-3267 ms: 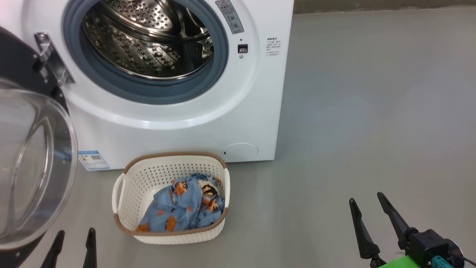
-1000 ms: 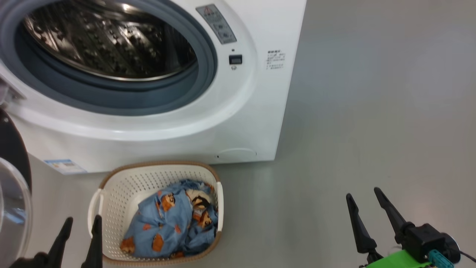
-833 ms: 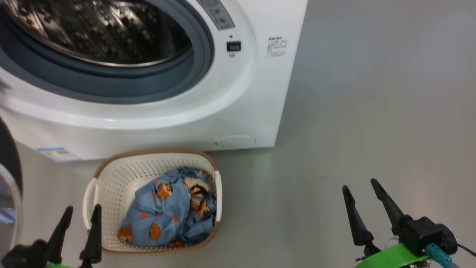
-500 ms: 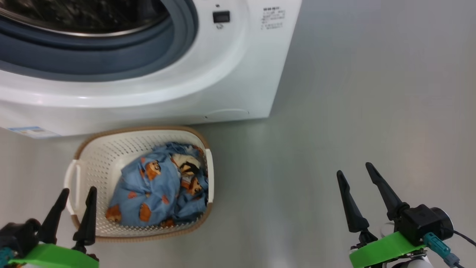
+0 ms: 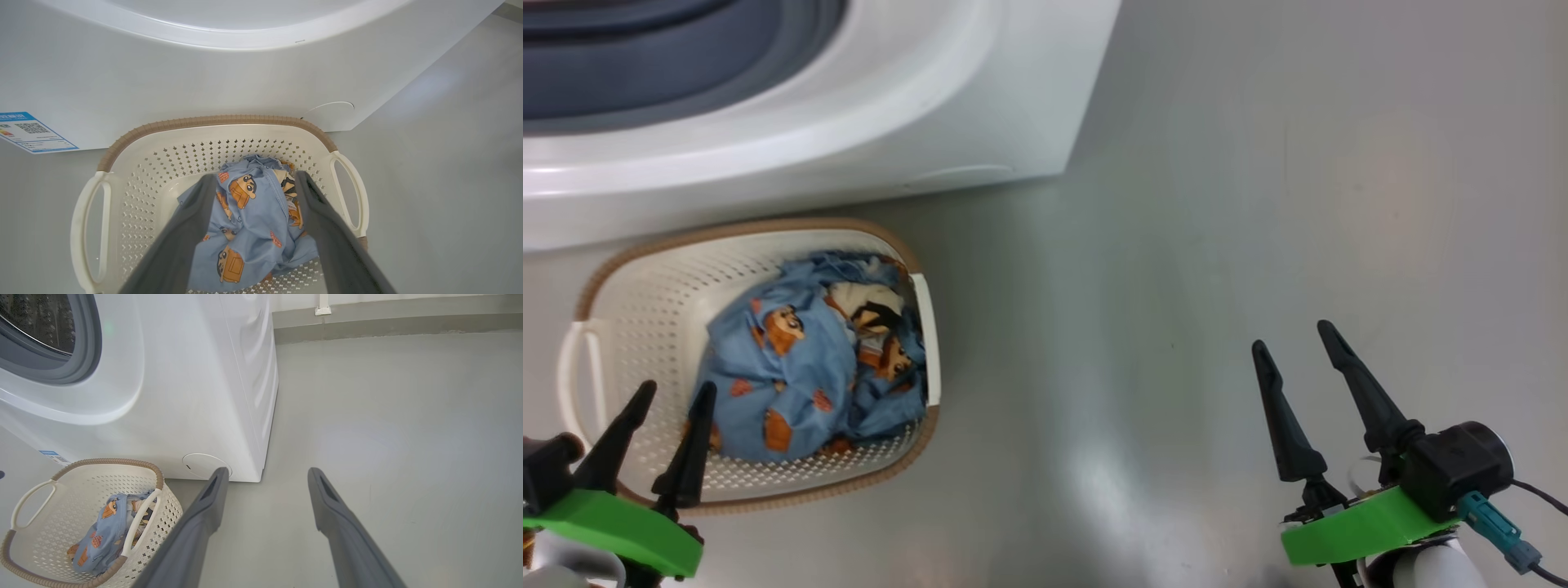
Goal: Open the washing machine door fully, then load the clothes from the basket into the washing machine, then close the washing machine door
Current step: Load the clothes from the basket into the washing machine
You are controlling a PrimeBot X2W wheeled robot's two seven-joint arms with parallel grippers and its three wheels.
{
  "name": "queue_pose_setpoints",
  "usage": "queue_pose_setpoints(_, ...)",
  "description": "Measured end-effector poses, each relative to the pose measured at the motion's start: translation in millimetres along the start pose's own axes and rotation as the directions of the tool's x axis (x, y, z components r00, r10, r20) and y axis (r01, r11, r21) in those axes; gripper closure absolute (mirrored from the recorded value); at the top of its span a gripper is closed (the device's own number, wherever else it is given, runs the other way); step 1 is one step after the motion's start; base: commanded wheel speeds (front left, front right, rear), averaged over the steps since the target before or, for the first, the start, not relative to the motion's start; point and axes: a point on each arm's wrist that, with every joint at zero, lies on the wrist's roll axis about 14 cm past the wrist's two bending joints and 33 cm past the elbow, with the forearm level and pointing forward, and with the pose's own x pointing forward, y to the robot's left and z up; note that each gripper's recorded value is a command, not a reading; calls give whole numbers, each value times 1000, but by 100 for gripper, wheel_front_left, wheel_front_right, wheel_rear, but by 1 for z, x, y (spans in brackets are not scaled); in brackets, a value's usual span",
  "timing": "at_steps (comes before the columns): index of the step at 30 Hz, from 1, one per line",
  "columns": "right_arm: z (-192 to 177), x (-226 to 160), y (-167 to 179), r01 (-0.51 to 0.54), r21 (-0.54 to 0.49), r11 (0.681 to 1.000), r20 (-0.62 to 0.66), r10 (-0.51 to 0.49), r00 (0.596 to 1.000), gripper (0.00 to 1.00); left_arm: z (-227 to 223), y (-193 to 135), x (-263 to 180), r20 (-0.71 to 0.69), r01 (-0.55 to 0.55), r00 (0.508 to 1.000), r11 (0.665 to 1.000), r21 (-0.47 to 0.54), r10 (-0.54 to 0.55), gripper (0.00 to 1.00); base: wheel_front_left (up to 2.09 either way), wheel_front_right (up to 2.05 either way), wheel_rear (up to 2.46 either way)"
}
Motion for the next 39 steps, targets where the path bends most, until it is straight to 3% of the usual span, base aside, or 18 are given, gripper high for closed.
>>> queue_pose_setpoints(18, -47, 5, -26, 70, 4, 998, -116, -69, 991, 0, -86, 10, 42, -339, 106, 933, 992, -72, -124, 0, 0, 0, 0)
queue_pose_setpoints(26, -60, 8, -36, 102, 29, 994, -141, -97, 985, 0, -103, 5, 63, -392, 150, 901, 981, -120, -186, 0, 0, 0, 0)
queue_pose_setpoints(39, -78, 1, -46, 137, 23, 990, -192, -130, 973, 0, -129, 27, 88, -454, 91, 878, 984, -151, -150, 0, 0, 0, 0)
